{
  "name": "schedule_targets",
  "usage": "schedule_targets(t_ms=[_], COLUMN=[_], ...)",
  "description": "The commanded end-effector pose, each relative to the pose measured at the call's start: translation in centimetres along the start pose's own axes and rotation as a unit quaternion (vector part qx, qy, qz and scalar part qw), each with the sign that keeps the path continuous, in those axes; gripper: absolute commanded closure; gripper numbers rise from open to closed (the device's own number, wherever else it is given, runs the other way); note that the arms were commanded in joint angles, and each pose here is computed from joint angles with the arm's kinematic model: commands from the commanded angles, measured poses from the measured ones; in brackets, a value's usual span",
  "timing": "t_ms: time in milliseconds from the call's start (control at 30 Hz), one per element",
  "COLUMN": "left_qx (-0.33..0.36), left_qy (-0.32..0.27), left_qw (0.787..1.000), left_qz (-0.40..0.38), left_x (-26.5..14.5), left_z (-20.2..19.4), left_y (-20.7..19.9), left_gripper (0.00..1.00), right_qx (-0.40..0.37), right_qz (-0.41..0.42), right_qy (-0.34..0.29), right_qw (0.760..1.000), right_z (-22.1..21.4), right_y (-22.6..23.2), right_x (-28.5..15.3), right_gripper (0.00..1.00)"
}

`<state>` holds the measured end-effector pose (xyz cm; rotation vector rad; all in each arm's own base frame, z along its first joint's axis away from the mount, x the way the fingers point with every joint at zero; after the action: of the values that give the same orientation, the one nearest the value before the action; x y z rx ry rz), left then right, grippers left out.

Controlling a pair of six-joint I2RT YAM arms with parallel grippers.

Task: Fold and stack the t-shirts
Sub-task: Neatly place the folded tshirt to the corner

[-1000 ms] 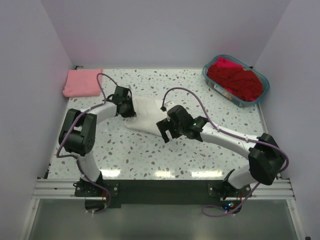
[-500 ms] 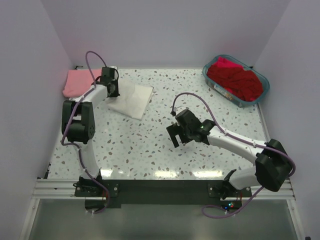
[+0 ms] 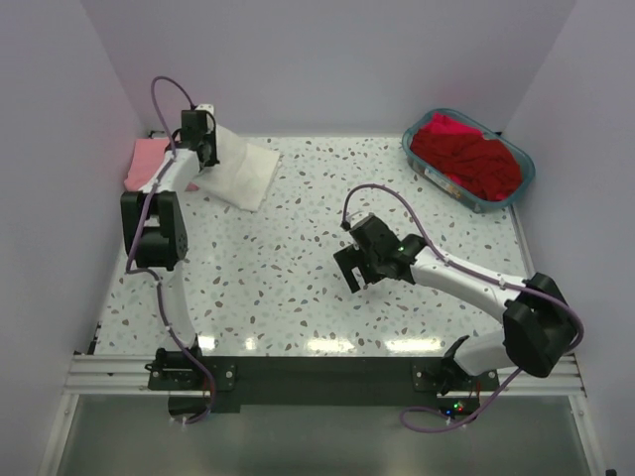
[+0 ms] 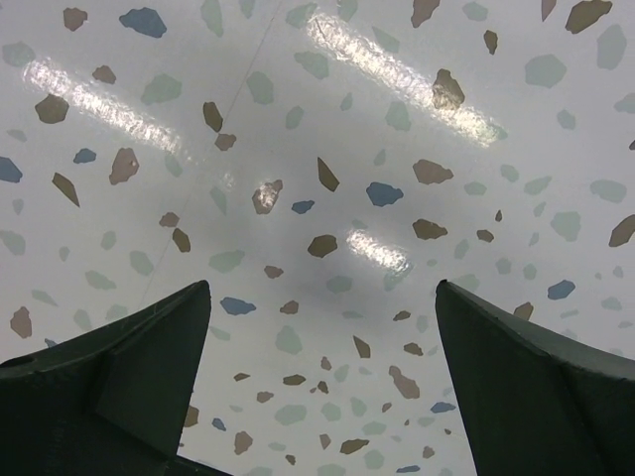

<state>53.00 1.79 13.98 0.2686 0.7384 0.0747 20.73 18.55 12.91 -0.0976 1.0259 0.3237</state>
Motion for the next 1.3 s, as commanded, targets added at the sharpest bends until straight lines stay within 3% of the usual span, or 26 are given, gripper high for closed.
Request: schedule_targets(t_ms=[0,633,1033,1267], left_qx=[0.005,0.01,-0.015,-0.002], left_qy=[-0.046,-0.118,-0.07,-0.079], left_qw=[0.998,0.993,0.997,0.995], left_qz=[0.036,0.013,0.031,0.055], left_x=[-0.1,-1.6,-4.0,-4.5], left_z=[2.9,8.3,7.5,7.9], left_y=[3.7,9.1,10.3,12.0], left_gripper=[1.0,1.0,1.0,1.0], right_qx=[-0.01,-0.024,-0.031,-0.032], right_qz=[-0.016,-0.048,-0.055,-0.057], right_qy=[-0.017,-0.002,0.001,0.003], right_qw=[1.0,0.999,0.998,0.998], right_z=[1.6,3.1,3.6,3.7], right_y=[-0.3,-0.8,-1.0,-1.1], right_x=[-0.4,0.6,0.8,0.8], right_gripper=[0.02,0.02,0.02,0.02])
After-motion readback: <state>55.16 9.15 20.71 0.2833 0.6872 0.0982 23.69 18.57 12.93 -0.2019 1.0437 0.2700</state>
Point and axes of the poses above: each gripper's point midway between its finger pads, its own x axis out along the fingers, its own y axis along the line the jaws close on, z = x × y, the point moved 6 cm from there along -x, back along the fingers, and after that the axes turned 12 degrees about x, right-handed, at the moved point
